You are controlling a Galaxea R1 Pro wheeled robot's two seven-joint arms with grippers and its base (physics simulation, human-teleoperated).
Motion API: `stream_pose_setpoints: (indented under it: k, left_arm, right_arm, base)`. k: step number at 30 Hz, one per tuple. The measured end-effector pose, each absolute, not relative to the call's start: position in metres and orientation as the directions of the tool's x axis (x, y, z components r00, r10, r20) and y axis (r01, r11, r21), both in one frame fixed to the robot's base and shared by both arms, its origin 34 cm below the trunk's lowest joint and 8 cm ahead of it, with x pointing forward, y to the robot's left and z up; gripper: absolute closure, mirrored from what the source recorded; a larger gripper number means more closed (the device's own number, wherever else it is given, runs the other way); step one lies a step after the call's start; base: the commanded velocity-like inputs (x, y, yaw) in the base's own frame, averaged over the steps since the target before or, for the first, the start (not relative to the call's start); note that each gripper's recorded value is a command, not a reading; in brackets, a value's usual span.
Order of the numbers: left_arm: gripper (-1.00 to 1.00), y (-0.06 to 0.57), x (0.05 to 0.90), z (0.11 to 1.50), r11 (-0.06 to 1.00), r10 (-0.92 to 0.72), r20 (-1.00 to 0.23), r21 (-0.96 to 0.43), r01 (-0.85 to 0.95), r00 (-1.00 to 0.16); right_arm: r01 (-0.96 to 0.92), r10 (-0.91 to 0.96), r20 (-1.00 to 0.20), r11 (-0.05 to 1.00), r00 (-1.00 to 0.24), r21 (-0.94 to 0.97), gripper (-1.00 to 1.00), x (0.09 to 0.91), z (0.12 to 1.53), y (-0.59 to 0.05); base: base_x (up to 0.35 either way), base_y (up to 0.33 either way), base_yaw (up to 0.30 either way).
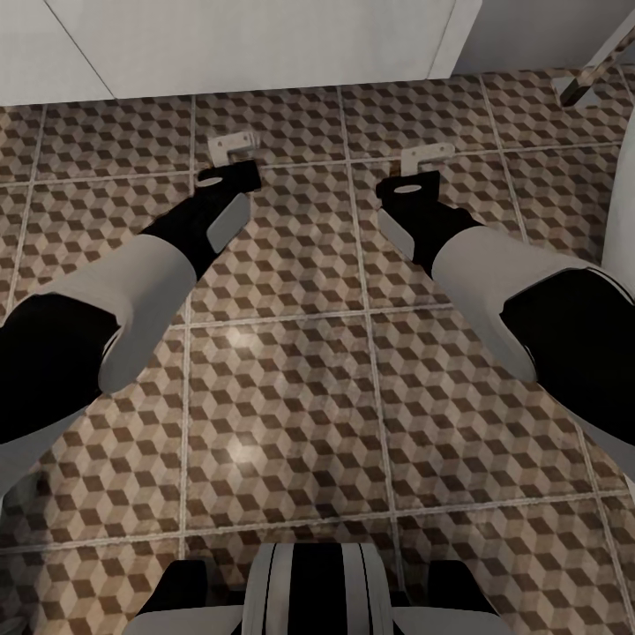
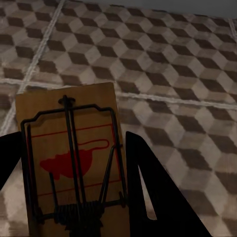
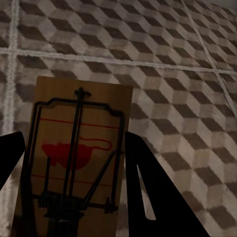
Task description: Take the four mousetraps from the cabinet in the bathroom and place them on the bathroom floor. Make sure all four end up on the same floor surface, and ensure that at least two of them are either under or directly next to the same bathroom sink.
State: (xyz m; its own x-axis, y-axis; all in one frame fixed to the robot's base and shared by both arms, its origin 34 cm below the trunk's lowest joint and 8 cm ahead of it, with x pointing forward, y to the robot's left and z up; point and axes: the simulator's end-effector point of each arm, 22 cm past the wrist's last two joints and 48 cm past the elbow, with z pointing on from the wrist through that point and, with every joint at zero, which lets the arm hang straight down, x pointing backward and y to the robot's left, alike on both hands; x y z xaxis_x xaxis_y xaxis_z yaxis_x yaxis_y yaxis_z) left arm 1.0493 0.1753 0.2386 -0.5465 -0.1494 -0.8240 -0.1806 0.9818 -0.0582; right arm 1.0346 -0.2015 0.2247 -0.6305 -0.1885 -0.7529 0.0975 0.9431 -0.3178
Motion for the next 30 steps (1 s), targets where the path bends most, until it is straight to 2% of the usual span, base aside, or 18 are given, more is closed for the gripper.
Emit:
stream_pose_setpoints:
  k: [12,18,25,30]
  left_arm:
    - [1.00,0.179,1.041,0.226,0.980,-0.154,-0.807,-0.053,-0.190,-0.571]
    - [1.00,0.179,1.040,0.223,0.981,-0.153,-0.799,-0.052,-0.188,-0.581]
    - [1.00,0.179,1.027,0.208,0.985,-0.131,-0.743,-0.020,-0.174,-0.657]
    - [1.00,0.180,1.026,0.207,0.985,-0.131,-0.738,-0.019,-0.174,-0.662]
  right_arm:
    - [0.089,-0.185,-0.719,0.942,-0.670,-0.325,1.00,1.027,0.215,-0.204]
    - [0.138,-0.071,-0.694,0.961,-0.716,-0.241,1.00,1.015,0.202,-0.200]
    - [0.142,-0.046,-0.671,0.964,-0.740,-0.223,1.00,1.010,0.196,-0.198]
    - [0.138,-0.045,-0.664,0.966,-0.746,-0.220,1.00,1.009,0.196,-0.196]
  base:
    - [0.000,0.000,0.000]
    - [0.000,0.000,0.000]
    - [0.000,0.000,0.000]
    - [0.000,0.000,0.000]
